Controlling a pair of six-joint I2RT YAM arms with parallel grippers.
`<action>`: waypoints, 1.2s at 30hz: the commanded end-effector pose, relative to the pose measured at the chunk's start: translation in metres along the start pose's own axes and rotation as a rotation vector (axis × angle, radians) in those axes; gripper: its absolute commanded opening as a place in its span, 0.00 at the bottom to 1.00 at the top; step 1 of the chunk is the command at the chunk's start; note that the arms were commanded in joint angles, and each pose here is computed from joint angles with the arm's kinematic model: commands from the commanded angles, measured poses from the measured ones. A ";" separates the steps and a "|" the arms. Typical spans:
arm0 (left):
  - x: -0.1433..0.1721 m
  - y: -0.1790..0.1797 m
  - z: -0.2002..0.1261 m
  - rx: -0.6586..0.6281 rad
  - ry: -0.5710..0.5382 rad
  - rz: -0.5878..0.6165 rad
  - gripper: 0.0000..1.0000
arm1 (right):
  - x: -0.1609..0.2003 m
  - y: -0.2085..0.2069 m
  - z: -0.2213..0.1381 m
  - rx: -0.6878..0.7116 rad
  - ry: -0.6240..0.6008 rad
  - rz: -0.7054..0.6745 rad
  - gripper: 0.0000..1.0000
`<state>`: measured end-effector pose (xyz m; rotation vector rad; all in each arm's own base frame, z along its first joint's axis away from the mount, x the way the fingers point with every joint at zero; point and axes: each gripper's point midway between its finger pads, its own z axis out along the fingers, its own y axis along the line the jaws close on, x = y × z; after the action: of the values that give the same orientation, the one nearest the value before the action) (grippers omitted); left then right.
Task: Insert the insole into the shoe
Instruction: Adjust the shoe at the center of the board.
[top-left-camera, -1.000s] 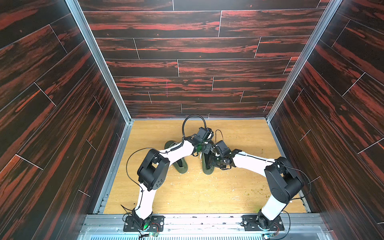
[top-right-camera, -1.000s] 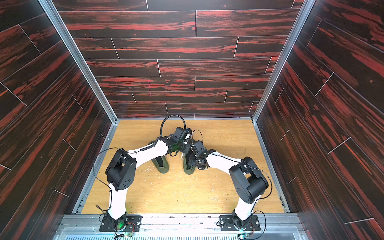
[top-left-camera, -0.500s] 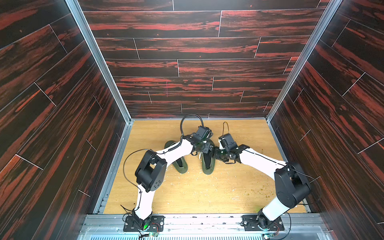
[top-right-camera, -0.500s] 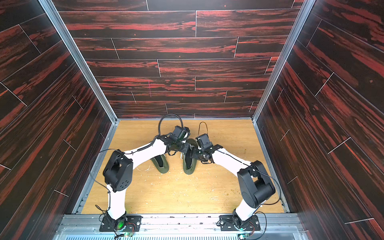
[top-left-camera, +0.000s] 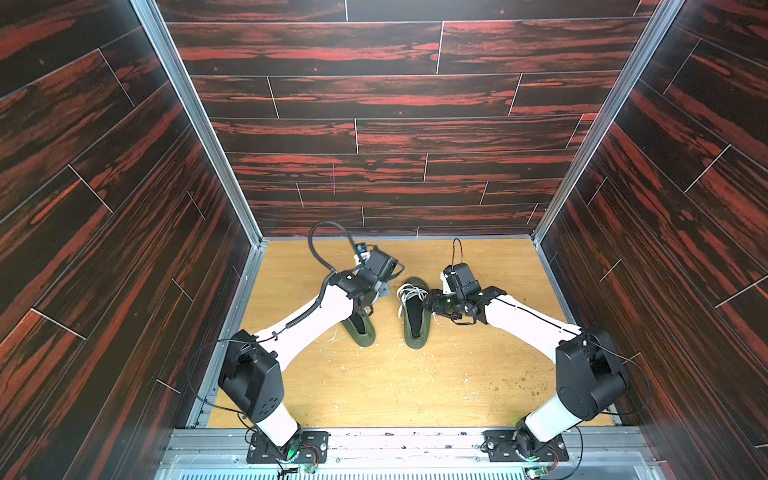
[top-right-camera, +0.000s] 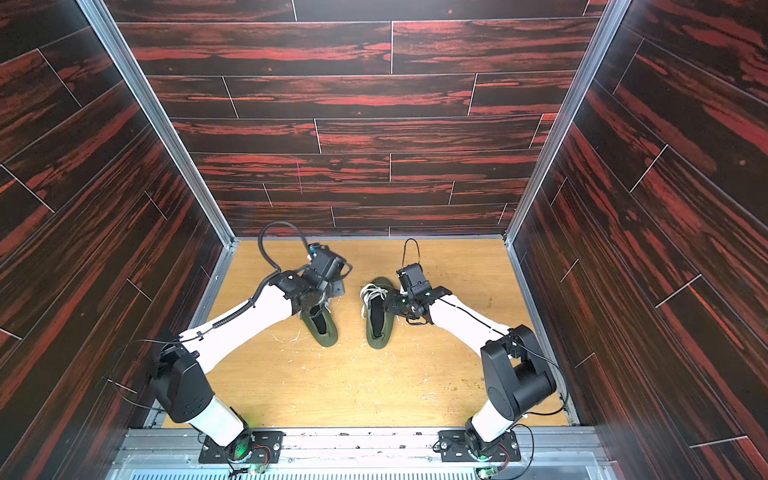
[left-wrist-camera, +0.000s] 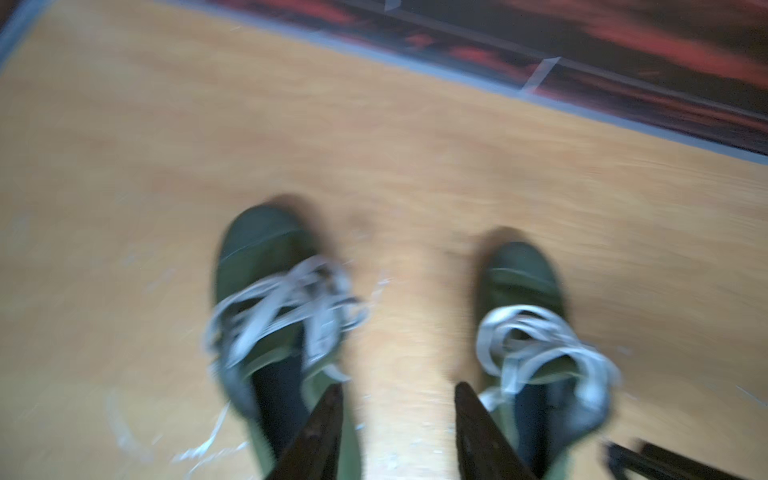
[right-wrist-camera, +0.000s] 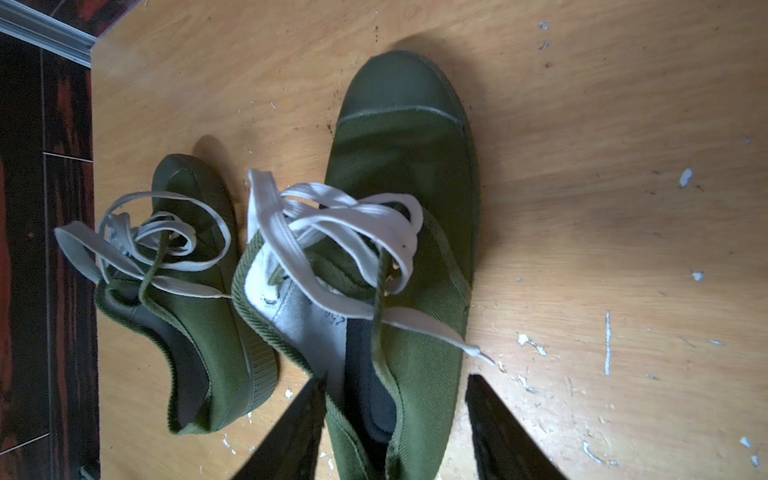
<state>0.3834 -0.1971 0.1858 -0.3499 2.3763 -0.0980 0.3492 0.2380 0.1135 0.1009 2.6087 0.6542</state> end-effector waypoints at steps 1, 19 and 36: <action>0.015 0.036 0.006 -0.144 -0.001 -0.079 0.49 | 0.001 0.004 -0.002 -0.022 0.008 -0.019 0.58; 0.064 0.054 0.076 -0.249 0.122 -0.071 0.47 | 0.009 -0.003 0.008 -0.009 0.036 -0.025 0.58; 0.099 0.006 0.090 0.141 0.239 0.335 0.05 | 0.015 -0.016 0.004 0.028 0.033 -0.018 0.58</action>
<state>0.3869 -0.1943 0.0474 -0.0939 2.5958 -0.0171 0.3407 0.2345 0.0987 0.0725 2.6411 0.6433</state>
